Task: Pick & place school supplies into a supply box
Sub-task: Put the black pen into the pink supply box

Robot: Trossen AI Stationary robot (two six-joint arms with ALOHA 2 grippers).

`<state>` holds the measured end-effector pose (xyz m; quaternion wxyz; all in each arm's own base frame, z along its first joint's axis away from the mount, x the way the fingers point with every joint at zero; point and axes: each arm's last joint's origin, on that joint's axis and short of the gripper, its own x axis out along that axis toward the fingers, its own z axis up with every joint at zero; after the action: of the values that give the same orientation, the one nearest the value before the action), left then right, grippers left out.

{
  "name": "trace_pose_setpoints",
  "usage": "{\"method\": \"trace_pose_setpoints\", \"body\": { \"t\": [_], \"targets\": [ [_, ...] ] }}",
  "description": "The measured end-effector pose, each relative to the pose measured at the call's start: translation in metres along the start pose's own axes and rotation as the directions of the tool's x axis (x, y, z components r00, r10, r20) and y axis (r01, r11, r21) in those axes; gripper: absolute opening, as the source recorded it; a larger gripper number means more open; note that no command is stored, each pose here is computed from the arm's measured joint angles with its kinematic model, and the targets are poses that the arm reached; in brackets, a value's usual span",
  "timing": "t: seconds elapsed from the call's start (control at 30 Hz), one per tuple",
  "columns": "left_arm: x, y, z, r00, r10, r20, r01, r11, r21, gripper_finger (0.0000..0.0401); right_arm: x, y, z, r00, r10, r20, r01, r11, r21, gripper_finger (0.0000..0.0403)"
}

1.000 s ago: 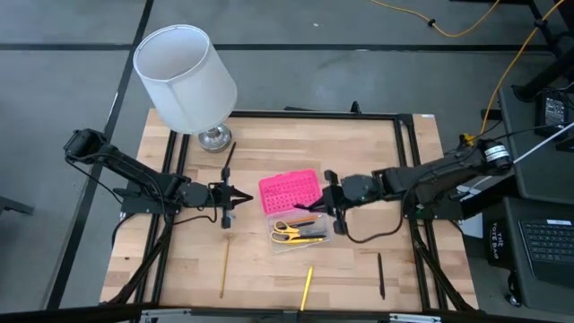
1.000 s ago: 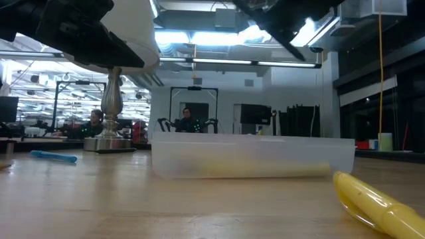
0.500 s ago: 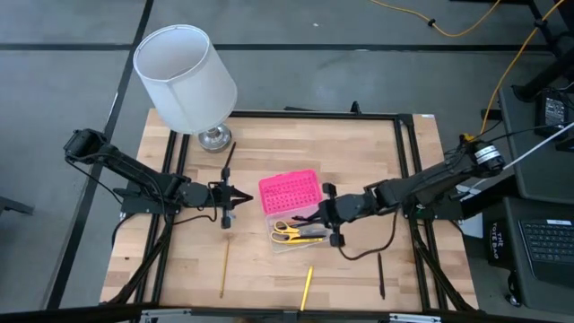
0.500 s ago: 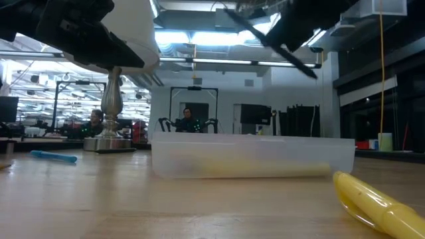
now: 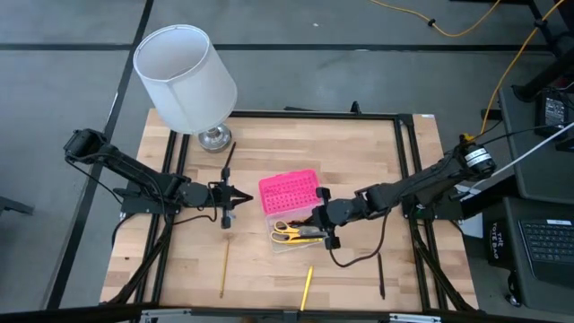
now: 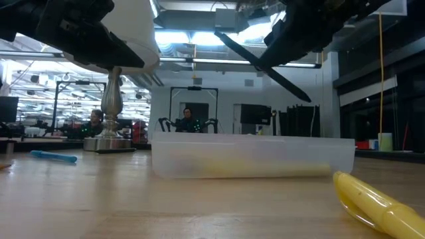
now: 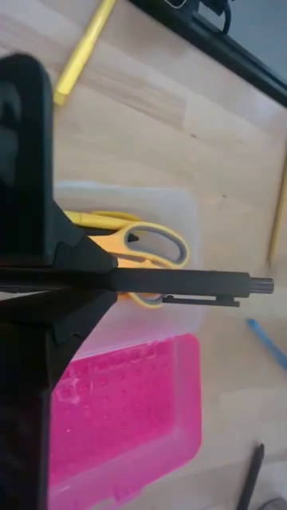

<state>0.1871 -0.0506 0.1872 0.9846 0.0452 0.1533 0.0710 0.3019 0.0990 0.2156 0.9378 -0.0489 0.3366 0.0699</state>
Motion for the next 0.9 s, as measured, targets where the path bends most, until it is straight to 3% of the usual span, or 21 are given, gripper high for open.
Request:
{"method": "trace_pose_setpoints", "body": {
  "t": [0.47, 0.9],
  "targets": [
    [0.0, 0.0, 0.0, 1.0, 0.0, 0.0, 0.0, 1.0, -0.025, 0.0006, 0.004, -0.004, -0.002, 1.0, -0.013, -0.016, 0.013, 1.0, 0.007, 0.0027],
    [0.0, 0.0, 0.0, 1.0, 0.0, 0.0, 0.0, 1.0, -0.027, 0.0006, 0.042, -0.019, -0.025, 0.99, -0.008, -0.143, 0.006, 1.0, -0.009, 0.0027]
  ]
}}
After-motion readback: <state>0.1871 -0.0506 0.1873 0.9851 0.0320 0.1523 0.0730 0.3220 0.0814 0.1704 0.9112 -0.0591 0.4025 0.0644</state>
